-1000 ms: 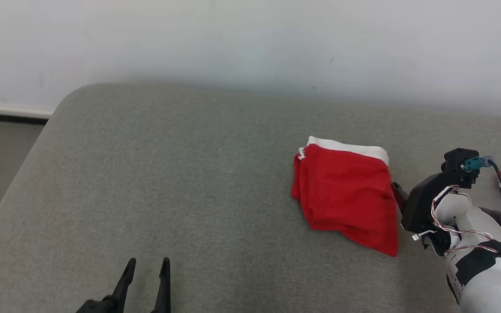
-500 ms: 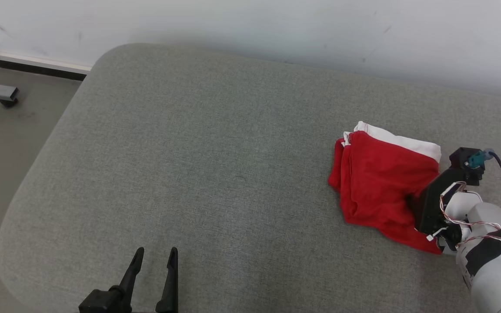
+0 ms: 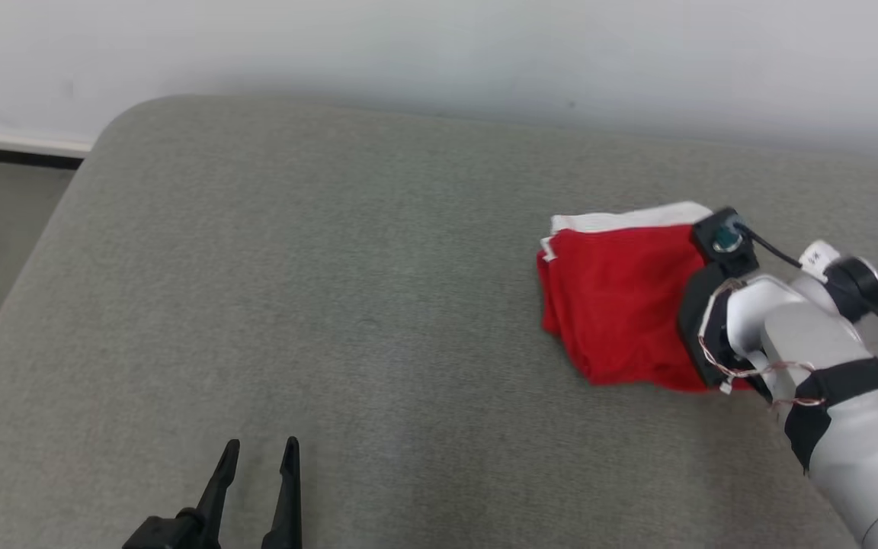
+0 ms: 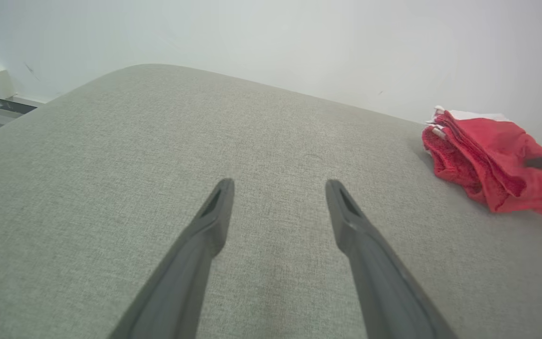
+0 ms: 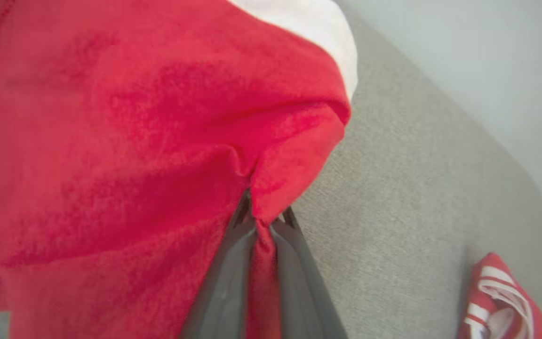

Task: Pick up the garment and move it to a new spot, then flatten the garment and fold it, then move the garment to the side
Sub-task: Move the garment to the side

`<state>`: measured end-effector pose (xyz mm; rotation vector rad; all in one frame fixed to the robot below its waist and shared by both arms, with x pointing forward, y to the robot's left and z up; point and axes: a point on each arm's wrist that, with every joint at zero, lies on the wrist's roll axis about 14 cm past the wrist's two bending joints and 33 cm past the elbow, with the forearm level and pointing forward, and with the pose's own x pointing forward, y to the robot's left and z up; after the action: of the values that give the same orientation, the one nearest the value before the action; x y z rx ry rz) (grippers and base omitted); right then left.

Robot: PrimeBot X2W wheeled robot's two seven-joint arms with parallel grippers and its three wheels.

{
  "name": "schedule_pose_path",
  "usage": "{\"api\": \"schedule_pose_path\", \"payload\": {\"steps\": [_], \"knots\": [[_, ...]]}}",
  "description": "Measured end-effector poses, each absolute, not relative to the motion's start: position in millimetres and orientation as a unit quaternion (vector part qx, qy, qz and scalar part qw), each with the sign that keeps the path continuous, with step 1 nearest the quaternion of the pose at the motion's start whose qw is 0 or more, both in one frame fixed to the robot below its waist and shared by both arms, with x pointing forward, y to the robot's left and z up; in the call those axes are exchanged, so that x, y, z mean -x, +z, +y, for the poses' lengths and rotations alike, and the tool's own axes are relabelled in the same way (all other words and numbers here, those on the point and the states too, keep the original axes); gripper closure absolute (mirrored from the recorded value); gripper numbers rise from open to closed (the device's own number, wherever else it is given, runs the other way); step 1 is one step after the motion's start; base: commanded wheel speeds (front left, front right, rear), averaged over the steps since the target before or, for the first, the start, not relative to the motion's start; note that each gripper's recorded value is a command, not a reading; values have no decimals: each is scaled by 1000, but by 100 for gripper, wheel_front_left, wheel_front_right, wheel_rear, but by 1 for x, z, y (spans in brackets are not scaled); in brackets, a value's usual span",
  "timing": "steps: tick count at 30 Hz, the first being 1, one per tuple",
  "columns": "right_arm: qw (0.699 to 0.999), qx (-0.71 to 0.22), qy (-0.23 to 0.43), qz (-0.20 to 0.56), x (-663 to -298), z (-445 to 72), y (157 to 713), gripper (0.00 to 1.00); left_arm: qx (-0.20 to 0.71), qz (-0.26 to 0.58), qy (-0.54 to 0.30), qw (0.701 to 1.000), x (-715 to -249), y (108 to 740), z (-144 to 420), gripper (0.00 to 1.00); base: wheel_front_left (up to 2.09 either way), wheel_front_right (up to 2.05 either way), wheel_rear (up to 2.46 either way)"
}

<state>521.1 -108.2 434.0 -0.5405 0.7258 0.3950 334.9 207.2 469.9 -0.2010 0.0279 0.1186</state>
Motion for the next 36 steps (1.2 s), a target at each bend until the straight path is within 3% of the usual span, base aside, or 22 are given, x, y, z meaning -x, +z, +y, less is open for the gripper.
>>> {"api": "schedule_pose_path", "payload": {"steps": [4, 18, 36], "knots": [[881, 284, 193, 324, -522, -121, 462, 100, 105, 10, 35, 994, -346, 473, 192, 0, 0, 0, 0], [885, 325, 103, 317, -501, -256, 522, 100, 110, 0, -82, 991, -397, 480, 124, 0, 0, 0, 0], [875, 309, -59, 367, -489, -410, 490, 100, 98, 17, -141, 985, -443, 455, 93, 0, 0, 0, 0]]}}
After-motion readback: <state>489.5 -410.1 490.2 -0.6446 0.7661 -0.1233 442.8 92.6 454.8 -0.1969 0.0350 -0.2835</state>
